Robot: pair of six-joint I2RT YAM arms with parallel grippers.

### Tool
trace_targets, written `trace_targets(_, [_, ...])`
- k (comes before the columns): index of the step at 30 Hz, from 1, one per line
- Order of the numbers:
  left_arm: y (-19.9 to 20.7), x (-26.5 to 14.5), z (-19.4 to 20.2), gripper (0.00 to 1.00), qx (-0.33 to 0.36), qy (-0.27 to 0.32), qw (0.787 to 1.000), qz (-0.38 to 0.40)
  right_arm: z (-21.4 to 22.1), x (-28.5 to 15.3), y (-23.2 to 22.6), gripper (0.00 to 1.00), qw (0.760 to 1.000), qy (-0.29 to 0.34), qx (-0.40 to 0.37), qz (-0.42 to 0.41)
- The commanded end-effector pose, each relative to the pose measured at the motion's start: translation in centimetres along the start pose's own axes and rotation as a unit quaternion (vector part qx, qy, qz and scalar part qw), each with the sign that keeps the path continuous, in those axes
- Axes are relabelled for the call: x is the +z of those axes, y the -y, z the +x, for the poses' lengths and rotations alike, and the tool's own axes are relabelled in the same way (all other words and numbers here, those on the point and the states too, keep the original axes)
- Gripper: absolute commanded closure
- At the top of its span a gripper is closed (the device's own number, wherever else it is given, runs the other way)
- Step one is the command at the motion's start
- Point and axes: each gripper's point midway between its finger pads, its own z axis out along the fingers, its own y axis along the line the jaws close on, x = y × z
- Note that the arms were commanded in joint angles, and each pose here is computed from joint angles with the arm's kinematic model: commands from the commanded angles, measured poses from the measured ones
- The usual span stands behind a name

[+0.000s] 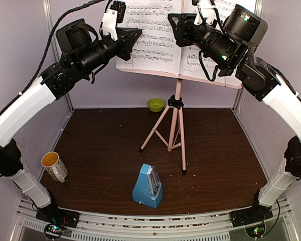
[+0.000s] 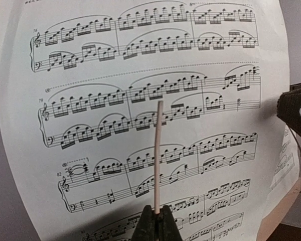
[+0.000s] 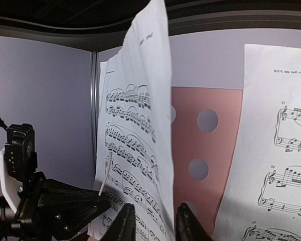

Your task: Set up the instrument practice props

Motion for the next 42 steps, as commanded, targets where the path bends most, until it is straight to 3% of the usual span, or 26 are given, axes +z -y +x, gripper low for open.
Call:
trace_targets(1, [-0.2,-0.8,-2.3,1.00,0.002,0.035,0.999,-0.001,-1.5,-0.7,1.6,0.62,0.999,0.013,0.011,0.030])
trace_targets(3, [-0.2,-0.8,-2.2,1.00,0.001,0.035,0.999,-0.002,-1.8,-1.0,1.9,0.58,0.999,0.017,0.013,0.035])
trace_targets(11, [-0.2,-1.0,-2.2,0.69,0.000,0.033,0.999,-0.002,-2.6,-1.4,2.1,0.46,0.999,0.025,0.005,0.043])
trace_targets(18, [-0.3,-1.3,-2.3,0.51,-0.001,0.034,0.999,-0.003,-3.1,-1.7,2.5,0.40,0.998,0.029,0.004,0.048])
trace_targets(30, [-2.0,-4.2,-3.3,0.31,0.002,0.037,0.999,-0.037,-3.6,-2.7,-0.4,0.24,0.998,0.048,-0.010,-0.033])
trace_targets(42, [-4.9,-7.9,-2.7,0.25,-0.029,0.002,0.996,-0.081,-3.6,-4.8,-0.5,0.11,0.997,0.043,0.009,-0.066])
